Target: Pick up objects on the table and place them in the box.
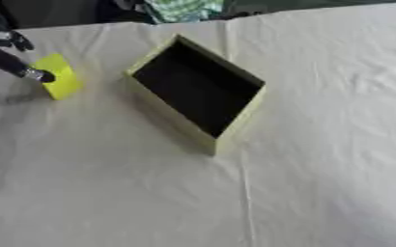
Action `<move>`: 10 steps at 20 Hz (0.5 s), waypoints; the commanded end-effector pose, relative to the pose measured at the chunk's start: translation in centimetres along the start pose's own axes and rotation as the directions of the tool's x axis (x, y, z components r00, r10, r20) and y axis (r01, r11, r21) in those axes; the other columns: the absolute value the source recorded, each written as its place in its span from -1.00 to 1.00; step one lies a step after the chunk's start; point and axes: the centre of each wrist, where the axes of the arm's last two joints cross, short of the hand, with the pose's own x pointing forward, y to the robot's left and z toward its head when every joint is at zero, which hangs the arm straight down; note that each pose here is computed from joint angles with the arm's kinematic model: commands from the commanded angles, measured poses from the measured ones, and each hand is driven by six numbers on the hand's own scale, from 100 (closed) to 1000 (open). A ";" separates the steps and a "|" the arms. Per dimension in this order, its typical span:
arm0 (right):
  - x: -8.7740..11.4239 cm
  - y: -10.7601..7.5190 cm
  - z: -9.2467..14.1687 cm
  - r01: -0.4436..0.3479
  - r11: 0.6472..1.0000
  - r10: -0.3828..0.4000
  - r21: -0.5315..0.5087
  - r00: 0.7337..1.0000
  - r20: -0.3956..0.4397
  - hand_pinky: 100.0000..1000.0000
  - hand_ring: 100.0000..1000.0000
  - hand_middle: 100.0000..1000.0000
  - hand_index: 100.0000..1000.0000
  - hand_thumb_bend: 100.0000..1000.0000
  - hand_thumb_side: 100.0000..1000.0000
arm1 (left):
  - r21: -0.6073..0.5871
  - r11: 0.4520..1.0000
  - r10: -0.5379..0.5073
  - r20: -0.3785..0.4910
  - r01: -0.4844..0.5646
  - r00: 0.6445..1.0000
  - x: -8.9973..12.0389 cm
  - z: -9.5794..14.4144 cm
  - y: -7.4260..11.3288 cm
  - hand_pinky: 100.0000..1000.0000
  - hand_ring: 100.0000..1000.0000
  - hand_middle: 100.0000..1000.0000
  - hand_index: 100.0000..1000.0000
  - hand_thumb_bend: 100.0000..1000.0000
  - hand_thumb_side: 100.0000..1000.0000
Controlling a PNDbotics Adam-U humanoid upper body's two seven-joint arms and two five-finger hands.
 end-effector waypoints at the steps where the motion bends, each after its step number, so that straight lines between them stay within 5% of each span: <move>1: 0.7 -0.2 -0.5 -0.006 1.000 0.006 0.001 1.000 0.028 0.48 0.52 0.03 0.64 -1.00 0.40 | 0.046 0.999 0.007 -0.020 -0.006 1.000 -0.6 0.6 1.0 1.00 1.00 0.80 0.92 0.02 0.22; 10: 0.7 -0.2 -0.4 -0.005 1.000 0.005 0.005 1.000 0.026 0.49 0.53 0.03 0.64 -1.00 0.41 | 0.042 0.999 0.021 -0.073 -0.018 0.997 -0.4 -0.5 -0.1 1.00 1.00 0.80 0.92 0.01 0.22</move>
